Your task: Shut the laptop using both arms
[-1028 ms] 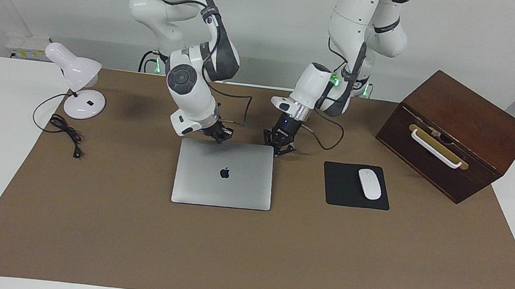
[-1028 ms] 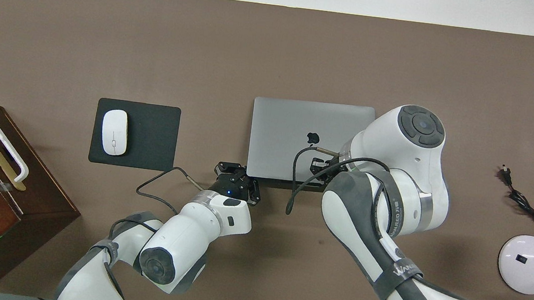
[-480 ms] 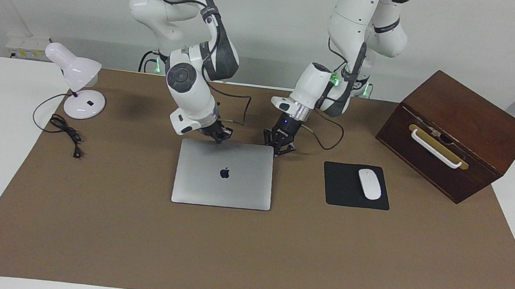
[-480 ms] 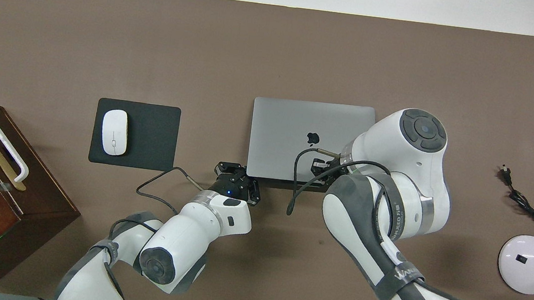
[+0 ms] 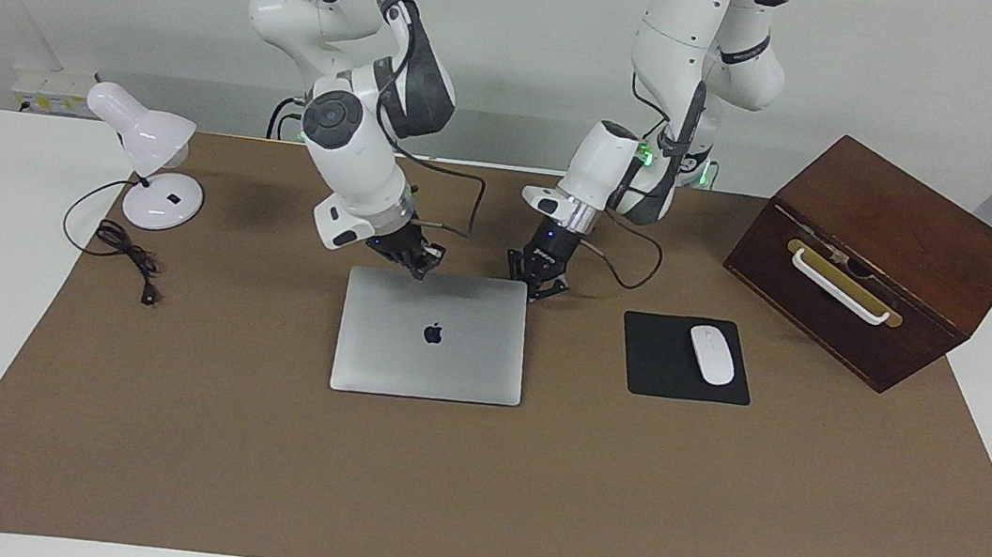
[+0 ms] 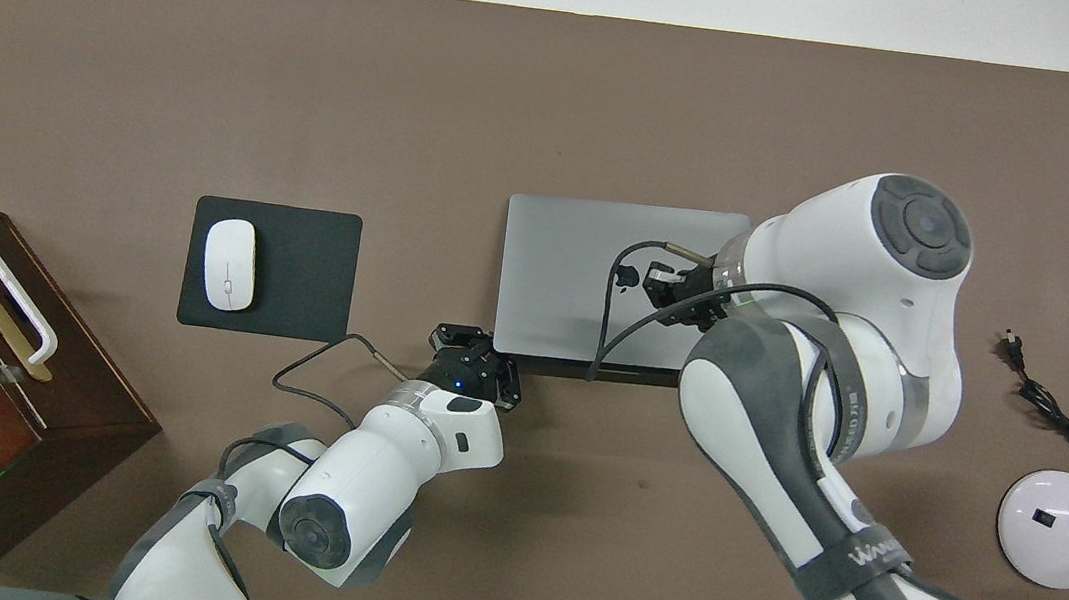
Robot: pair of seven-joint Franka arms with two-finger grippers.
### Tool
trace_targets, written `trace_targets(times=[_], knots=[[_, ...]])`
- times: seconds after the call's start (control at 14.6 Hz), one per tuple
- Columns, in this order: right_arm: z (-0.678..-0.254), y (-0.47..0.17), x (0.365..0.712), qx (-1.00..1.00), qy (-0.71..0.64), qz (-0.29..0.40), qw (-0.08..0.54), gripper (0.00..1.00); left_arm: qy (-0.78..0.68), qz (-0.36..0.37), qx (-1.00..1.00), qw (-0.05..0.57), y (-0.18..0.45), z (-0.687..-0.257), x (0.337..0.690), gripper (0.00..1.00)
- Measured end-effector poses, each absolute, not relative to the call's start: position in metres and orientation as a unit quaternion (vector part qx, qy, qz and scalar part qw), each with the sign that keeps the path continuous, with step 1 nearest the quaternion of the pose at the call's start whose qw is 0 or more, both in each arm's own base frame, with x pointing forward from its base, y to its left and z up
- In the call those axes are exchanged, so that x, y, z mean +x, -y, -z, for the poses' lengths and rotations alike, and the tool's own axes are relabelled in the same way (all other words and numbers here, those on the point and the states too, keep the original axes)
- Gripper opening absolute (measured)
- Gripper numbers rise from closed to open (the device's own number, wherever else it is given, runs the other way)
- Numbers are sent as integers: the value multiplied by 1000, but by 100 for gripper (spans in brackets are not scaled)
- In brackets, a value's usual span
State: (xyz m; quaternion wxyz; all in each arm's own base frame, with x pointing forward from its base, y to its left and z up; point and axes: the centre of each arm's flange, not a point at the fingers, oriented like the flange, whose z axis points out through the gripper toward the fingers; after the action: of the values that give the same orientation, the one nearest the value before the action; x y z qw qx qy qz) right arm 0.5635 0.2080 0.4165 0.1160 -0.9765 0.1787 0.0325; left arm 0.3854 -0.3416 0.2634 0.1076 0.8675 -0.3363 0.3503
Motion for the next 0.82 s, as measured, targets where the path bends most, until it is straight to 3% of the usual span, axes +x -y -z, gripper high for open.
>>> trace_targets(times=[0.34, 0.41, 0.82], knots=[[-508, -92, 629, -987, -95, 123, 41, 1, 330, -347, 872, 107, 335, -265, 385, 1], [-525, -68, 634, -989, -67, 130, 29, 7, 329, -343, 874, 105, 333, -266, 384, 1], [-628, 17, 620, -995, -12, 96, 3, 70, 322, -272, 901, 97, 317, -300, 392, 1]])
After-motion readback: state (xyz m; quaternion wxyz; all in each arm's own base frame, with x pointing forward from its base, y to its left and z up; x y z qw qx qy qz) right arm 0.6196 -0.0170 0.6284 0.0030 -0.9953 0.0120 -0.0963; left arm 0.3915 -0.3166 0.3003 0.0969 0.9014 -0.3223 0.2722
